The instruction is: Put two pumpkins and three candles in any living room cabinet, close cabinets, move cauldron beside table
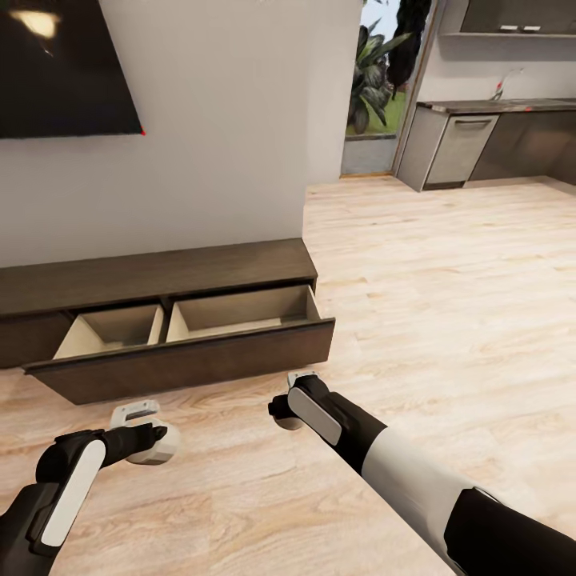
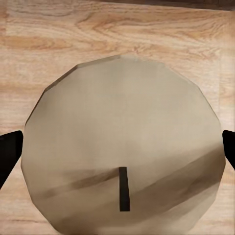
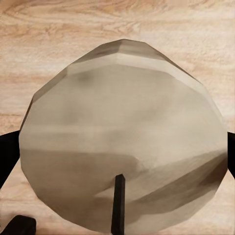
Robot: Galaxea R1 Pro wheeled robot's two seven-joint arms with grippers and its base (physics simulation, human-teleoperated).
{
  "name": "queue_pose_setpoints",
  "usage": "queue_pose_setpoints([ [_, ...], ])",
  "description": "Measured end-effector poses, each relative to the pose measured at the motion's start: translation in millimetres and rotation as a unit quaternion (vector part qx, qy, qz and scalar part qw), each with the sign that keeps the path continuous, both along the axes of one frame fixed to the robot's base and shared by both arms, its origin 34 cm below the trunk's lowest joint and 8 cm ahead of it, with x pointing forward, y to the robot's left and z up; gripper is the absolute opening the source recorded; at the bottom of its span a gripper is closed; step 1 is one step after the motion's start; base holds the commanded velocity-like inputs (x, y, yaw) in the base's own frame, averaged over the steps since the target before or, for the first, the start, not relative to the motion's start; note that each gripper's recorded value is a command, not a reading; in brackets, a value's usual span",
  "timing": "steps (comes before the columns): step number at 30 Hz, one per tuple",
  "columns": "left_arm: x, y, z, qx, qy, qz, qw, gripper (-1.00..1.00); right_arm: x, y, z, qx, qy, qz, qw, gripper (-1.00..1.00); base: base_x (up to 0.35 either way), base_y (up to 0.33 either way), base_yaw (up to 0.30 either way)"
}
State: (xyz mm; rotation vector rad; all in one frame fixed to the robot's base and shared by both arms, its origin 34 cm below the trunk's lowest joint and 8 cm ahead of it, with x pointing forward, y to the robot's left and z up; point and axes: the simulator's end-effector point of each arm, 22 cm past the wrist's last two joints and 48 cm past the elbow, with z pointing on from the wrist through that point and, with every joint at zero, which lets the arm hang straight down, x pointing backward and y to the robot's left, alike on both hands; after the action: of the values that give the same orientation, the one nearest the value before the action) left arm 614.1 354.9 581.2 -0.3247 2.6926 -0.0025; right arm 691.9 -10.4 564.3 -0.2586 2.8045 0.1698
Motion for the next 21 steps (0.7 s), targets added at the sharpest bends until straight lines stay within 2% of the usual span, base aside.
queue_pose_setpoints([
  [21, 3.5, -0.1, 38.5, 0.0, 0.001, 0.0, 1.0, -1.0, 3.8, 1.2, 39.5, 0.001, 0.0, 0.0, 1.0, -1.0, 0.0, 0.0, 0.0],
])
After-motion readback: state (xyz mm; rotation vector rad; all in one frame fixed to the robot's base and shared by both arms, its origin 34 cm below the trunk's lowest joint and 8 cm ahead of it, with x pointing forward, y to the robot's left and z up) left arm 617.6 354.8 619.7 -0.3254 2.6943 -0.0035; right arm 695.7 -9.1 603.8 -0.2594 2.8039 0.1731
